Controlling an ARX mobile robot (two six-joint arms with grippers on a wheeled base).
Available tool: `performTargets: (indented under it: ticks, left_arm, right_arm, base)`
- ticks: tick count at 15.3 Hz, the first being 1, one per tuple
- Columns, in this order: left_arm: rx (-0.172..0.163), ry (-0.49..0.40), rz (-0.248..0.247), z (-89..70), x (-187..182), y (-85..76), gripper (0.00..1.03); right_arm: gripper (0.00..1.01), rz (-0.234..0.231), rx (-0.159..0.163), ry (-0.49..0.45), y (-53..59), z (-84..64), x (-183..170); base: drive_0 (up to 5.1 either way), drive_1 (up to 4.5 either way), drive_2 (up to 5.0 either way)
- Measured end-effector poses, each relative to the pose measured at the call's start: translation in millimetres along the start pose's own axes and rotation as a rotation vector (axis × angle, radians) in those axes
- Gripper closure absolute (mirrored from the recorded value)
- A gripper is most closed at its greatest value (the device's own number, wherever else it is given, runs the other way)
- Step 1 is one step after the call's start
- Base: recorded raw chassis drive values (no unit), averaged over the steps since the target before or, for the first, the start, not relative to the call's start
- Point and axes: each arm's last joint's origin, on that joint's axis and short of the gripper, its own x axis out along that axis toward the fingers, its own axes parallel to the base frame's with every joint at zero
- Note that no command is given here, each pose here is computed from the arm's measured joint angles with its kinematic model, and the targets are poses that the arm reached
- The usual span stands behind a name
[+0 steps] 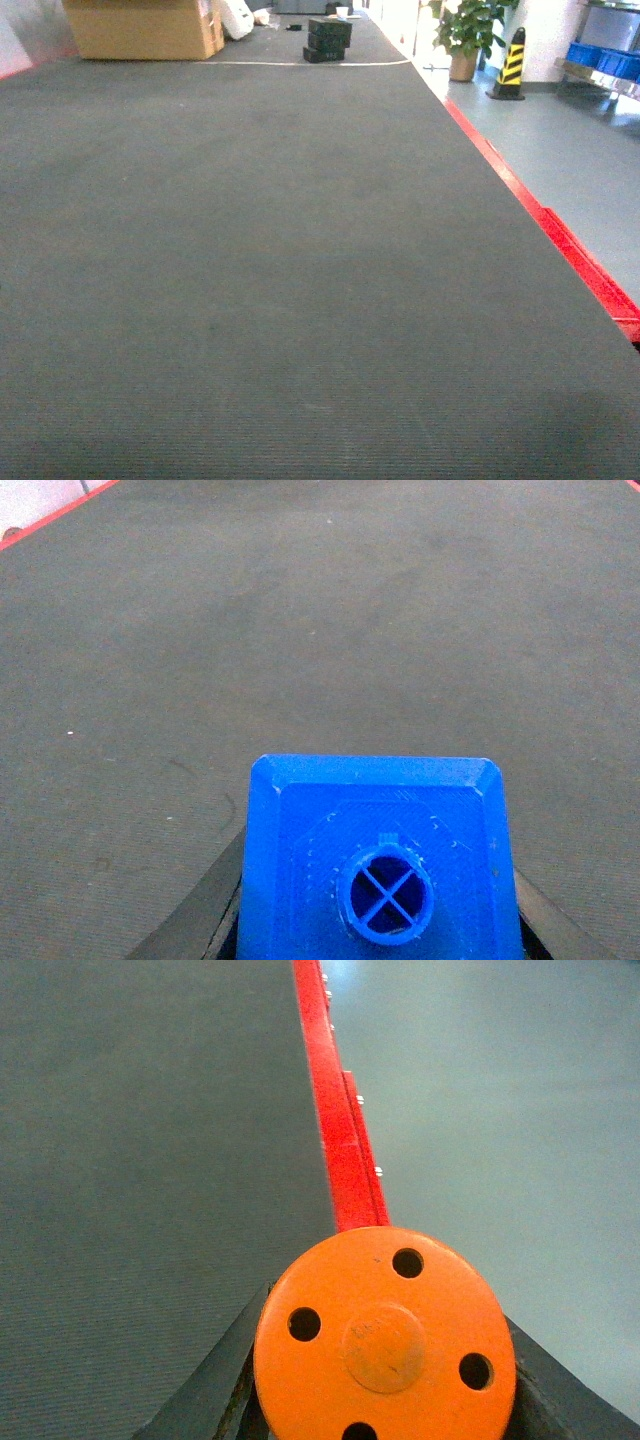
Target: Sort blue parts and orange caps into right shelf containers
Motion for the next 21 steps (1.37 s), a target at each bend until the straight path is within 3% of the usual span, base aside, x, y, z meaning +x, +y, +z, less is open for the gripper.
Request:
performTargets:
  ticks: [21]
  left_arm:
    - [0.001,0.001,-0.003,-0.1,0.0,-0.5,0.58]
  right_arm:
    - [0.58,-0.001,-0.001,0.003,-0.1,-0.3,0.0]
  base:
    - [5.0,-2.42,-2.4]
